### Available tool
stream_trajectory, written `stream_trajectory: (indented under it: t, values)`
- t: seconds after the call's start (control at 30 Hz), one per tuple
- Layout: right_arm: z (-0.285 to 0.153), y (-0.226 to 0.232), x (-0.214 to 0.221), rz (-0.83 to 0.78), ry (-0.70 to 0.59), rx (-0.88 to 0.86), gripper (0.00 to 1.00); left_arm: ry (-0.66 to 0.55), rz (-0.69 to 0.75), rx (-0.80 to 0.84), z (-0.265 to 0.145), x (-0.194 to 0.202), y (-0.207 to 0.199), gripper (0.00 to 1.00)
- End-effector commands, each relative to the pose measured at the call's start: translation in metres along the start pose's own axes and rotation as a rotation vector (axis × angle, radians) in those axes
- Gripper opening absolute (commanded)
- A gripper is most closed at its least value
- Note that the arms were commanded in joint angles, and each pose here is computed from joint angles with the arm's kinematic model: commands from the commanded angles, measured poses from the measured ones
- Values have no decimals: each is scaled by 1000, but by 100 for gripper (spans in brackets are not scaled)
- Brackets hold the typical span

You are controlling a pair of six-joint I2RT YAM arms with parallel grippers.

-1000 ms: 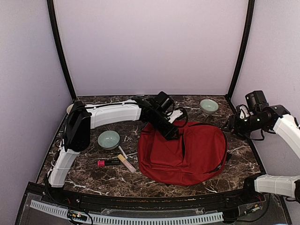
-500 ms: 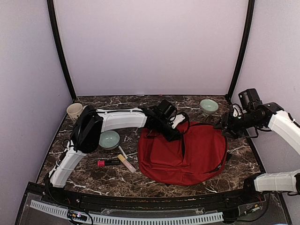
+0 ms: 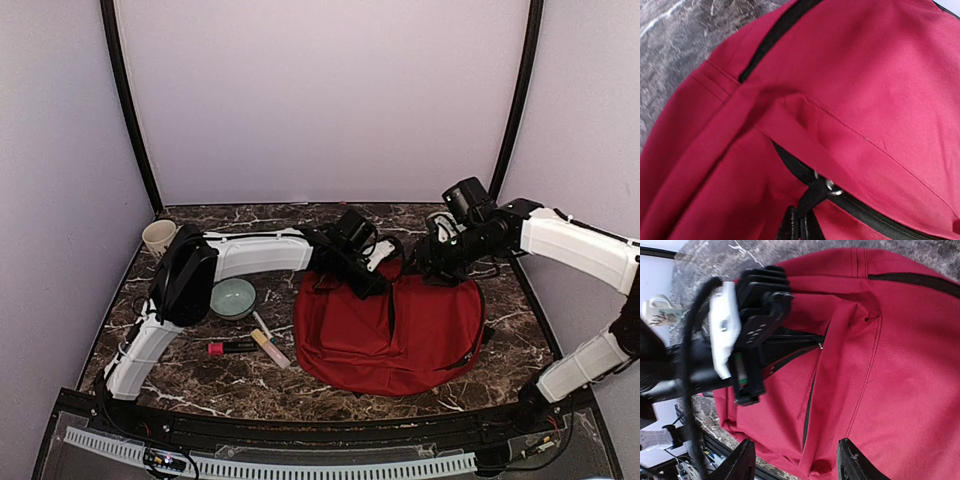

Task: Pack the student bag
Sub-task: Pick up the lower front pocket of the student bag, then hold the student bag at the center of the board, then unzip the lower front pocket of the student bag.

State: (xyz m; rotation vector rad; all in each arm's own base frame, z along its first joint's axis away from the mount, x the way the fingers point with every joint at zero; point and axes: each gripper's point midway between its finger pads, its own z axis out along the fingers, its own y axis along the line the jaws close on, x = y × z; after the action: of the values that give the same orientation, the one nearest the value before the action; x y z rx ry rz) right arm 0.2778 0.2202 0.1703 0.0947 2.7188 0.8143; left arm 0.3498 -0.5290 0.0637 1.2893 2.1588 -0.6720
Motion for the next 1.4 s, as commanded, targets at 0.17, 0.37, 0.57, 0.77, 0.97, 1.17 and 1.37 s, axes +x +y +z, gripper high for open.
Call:
stream_trajectory:
  t: [0.17, 0.37, 0.57, 0.77, 0.97, 1.17, 1.37]
  values:
    - [52, -10, 5, -43, 45, 76, 52, -44, -92, 108, -36, -14, -23, 0]
    - [76, -4, 14, -49, 83, 54, 46, -49, -117, 141, -43, -17, -25, 0]
    - [105, -11, 25, -34, 135, 104, 39, -22, -125, 149, -47, -13, -27, 0]
    - [103, -34, 25, -21, 115, 222, 14, -10, -130, 147, -53, -13, -29, 0]
    - [94, -31, 26, -25, 96, 189, 15, 2, -140, 142, -55, -11, -28, 0]
    - [88, -8, 16, -47, 63, 86, 37, 3, -146, 139, -59, -15, -29, 0]
    - [91, -14, 9, -39, 59, 113, 27, 6, -166, 135, -62, -17, -29, 0]
